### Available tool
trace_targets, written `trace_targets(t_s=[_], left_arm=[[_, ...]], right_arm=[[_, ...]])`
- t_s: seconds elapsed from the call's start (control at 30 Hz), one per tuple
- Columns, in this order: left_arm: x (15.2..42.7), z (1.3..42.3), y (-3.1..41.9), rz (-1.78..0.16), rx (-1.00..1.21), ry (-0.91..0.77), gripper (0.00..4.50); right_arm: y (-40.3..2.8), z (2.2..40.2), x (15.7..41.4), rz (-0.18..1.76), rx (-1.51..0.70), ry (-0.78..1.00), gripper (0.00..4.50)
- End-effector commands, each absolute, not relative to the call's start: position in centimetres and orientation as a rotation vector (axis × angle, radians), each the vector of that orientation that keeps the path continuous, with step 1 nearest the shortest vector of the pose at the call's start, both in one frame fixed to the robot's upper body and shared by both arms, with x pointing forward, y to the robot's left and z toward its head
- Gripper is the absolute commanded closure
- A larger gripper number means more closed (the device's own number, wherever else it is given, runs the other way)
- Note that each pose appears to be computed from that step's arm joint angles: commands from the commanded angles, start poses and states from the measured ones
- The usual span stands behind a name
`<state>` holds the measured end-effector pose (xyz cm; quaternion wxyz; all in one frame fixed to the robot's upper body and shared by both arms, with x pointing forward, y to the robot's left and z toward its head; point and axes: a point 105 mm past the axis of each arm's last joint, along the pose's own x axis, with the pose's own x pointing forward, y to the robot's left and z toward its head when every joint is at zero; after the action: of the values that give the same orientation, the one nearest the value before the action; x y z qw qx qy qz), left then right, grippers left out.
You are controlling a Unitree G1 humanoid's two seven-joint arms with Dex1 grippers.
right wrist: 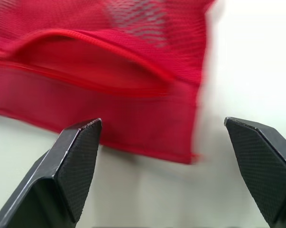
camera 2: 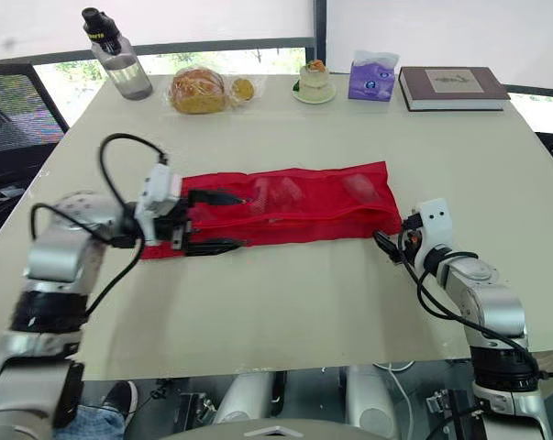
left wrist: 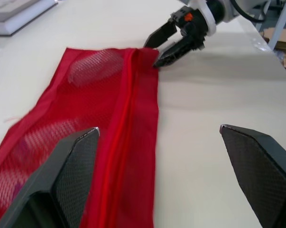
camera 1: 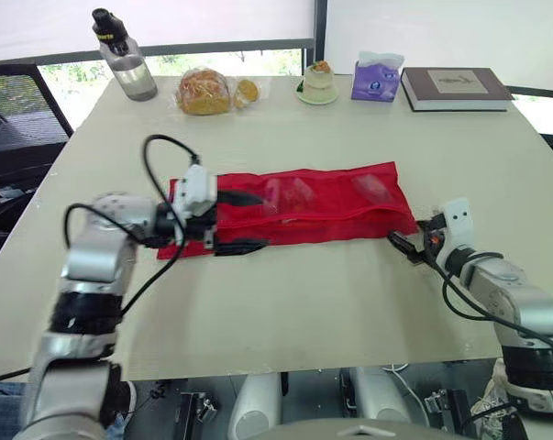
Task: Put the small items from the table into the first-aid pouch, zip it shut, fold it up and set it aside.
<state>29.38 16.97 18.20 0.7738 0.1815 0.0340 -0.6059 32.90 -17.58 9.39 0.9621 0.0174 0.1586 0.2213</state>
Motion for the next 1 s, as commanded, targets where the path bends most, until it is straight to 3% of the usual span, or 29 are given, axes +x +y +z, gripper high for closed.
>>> trace_targets(t_s=[0.03,0.27,0.37,0.7,0.73,0.8,1.0], left_arm=[[27.6,20.7,17.1,-1.316,0.399,-0.014,0.00],[26.2,21.3,17.1,-1.295,0.388,-0.024,0.00],[26.0,21.5,16.9,-1.289,0.382,-0.027,0.00],[25.5,21.6,16.4,-1.290,0.362,-0.027,0.00],[25.5,21.6,16.4,-1.289,0.360,-0.027,0.00],[25.5,21.5,16.3,-1.288,0.356,-0.025,0.00],[26.0,20.2,17.0,-1.218,0.305,0.066,0.00]], right_arm=[[-17.1,10.2,32.8,0.494,0.070,0.301,1.35],[-19.9,10.3,32.9,0.396,-0.027,0.310,4.42],[-21.9,10.1,32.6,0.346,-0.112,0.336,4.47],[-34.5,11.3,30.1,-0.081,-0.459,0.488,4.47],[-35.1,11.4,30.0,-0.089,-0.487,0.491,4.02],[-35.4,11.6,29.9,-0.082,-0.514,0.487,3.64],[-34.5,13.4,29.8,0.015,-0.517,0.407,0.80]])
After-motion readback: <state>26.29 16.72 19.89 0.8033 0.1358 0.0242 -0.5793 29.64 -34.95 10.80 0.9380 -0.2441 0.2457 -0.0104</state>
